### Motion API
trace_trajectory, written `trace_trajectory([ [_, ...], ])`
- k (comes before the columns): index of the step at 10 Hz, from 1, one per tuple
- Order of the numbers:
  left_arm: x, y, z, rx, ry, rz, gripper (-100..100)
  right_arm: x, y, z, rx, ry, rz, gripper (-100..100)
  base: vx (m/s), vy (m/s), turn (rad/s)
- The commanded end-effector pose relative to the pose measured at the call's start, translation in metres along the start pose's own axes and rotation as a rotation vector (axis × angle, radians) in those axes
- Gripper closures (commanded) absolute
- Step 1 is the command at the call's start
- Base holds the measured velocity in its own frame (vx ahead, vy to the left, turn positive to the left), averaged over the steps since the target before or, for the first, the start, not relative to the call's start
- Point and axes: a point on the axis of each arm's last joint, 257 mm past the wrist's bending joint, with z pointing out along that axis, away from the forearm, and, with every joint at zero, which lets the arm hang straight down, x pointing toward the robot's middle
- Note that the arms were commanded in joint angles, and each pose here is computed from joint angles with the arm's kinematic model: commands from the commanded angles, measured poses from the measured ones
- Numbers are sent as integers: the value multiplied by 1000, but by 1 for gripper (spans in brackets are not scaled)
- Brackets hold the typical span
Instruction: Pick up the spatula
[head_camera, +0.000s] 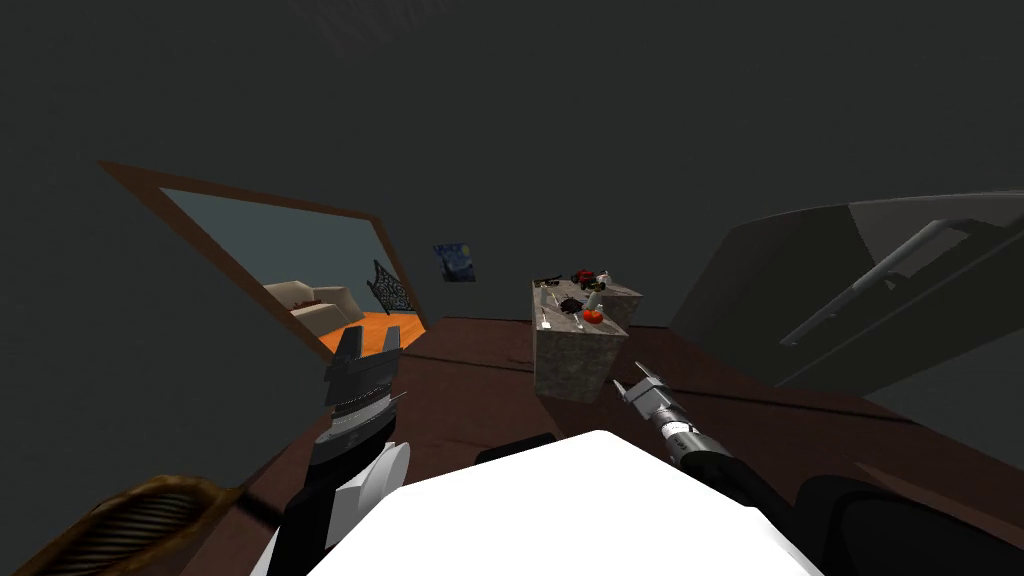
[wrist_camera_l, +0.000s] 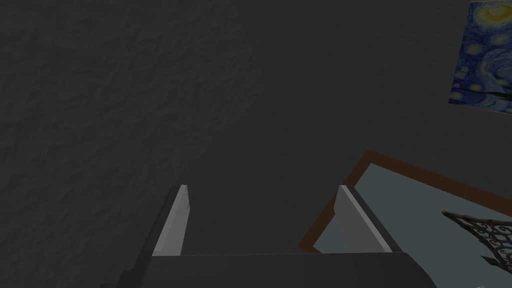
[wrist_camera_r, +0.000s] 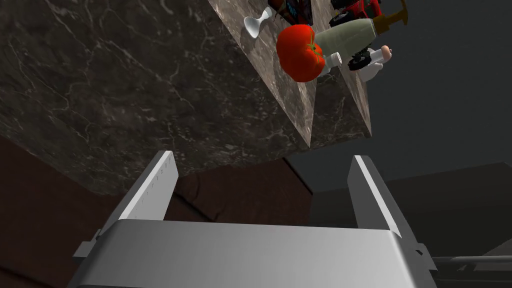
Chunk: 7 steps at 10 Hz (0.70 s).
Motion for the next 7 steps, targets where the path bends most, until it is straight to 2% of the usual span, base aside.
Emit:
trace_trajectory([
  [1,0,0,0,0,0,0,0,-31,-10,-12,59,-79,58,-100,77,106,-89],
  [2,0,0,0,0,0,0,0,-35,-15,-13,77,-94,62,-100,85,92,-76],
  [3,0,0,0,0,0,0,0,-52,-17,-23,102,-143,116,-100,143,124,-104],
  [4,0,0,0,0,0,0,0,-57,-23,-24,126,-165,116,-100,114,114,-46],
  [5,0,0,0,0,0,0,0,-58,-24,-24,131,-169,116,-100,46,50,7],
  [6,0,0,0,0,0,0,0,-74,-26,-35,155,-219,170,-100,116,69,-72],
  [7,0,0,0,0,0,0,0,-78,-32,-37,176,-238,171,-100,124,83,-65],
])
